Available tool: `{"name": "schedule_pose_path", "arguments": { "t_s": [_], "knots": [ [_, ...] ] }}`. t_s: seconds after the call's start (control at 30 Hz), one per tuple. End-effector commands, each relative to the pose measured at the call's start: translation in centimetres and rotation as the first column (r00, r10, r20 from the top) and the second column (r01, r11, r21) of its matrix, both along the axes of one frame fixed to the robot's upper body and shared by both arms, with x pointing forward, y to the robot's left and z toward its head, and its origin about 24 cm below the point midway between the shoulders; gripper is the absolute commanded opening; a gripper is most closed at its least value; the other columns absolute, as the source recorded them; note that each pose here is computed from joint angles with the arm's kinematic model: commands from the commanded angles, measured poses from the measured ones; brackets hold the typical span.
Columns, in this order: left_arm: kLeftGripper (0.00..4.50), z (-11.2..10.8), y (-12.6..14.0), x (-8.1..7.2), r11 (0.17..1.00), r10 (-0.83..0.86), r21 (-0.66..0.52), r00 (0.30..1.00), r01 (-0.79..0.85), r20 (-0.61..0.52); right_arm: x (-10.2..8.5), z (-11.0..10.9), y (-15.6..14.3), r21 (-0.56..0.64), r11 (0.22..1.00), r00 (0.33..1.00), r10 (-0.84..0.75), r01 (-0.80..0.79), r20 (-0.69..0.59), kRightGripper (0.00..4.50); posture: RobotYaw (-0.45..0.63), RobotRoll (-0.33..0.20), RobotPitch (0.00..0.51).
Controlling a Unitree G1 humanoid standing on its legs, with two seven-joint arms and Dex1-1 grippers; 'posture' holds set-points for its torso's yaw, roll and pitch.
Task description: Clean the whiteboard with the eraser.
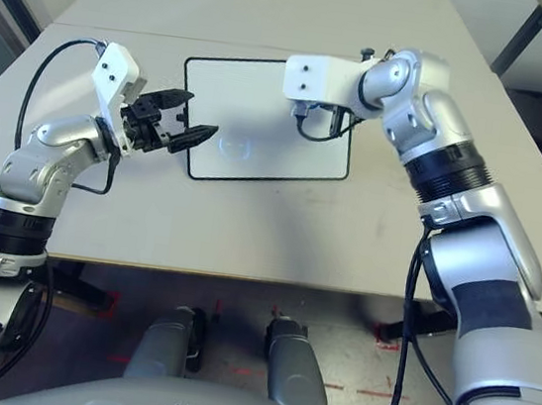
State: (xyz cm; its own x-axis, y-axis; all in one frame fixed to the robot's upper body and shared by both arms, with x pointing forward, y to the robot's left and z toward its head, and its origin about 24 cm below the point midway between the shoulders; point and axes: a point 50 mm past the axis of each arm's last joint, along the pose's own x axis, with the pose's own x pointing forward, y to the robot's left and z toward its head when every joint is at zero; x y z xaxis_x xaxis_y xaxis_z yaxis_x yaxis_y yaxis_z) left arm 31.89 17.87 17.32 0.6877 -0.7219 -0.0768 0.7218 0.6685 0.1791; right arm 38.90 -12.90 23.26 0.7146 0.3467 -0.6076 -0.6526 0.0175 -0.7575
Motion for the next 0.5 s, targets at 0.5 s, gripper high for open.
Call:
{"name": "schedule_pose_path", "arguments": {
  "t_s": [0.5],
  "knots": [
    [4.50, -0.1, 0.6, -0.4, 1.000, 0.030, 0.007, 1.000, -0.030, 0.002, 1.6, -1.7, 0.7, -0.087, 0.996, 1.000, 0.002, -0.003, -0.020, 0.21, -0.07, 0.000, 0.098]
  ]
}}
